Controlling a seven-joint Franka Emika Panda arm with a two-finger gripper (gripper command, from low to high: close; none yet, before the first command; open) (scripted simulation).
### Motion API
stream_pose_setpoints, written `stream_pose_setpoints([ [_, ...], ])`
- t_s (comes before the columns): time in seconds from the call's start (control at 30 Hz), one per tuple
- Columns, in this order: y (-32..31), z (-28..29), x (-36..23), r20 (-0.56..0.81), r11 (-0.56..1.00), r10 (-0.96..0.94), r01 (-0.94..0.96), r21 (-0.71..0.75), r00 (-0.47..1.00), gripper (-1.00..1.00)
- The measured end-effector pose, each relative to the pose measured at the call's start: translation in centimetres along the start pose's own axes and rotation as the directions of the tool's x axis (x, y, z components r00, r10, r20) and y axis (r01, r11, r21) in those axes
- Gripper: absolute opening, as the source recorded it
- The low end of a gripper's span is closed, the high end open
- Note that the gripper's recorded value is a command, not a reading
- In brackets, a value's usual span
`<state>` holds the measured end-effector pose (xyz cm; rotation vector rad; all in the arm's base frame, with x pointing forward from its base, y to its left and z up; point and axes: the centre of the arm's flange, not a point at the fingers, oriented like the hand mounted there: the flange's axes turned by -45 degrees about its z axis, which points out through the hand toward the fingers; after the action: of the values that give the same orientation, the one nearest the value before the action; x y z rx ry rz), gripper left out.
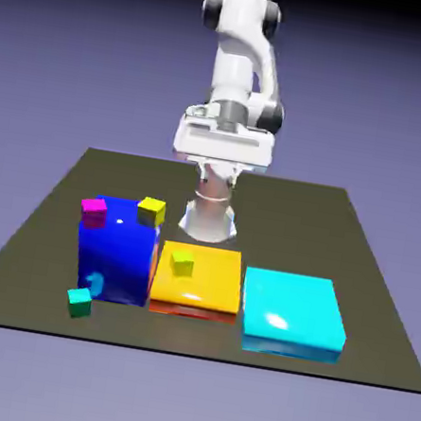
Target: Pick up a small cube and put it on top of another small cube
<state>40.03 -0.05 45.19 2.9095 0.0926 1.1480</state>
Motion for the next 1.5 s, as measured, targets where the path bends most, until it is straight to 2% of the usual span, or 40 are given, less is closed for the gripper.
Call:
stream_pose_setpoints([
  [0.4,6.5,12.9,0.1,0.436,0.996,-0.092,0.078,0.051,0.895,0.0],
  [0.8,13.7,24.2,-4.4,0.773,0.977,-0.207,0.167,0.132,0.6,0.0],
  [1.1,18.8,29.9,-8.2,0.918,0.952,-0.269,0.224,0.208,0.291,0.0],
  [1.37,21.9,33.3,-10.4,0.957,0.923,-0.29,0.262,0.283,-0.011,0.0],
  [1.43,22.0,33.5,-10.5,0.956,0.92,-0.29,0.264,0.288,-0.032,0.0],
  [1.5,22.8,34.7,-14.2,0.956,0.92,-0.291,0.264,0.289,-0.032,0.0],
])
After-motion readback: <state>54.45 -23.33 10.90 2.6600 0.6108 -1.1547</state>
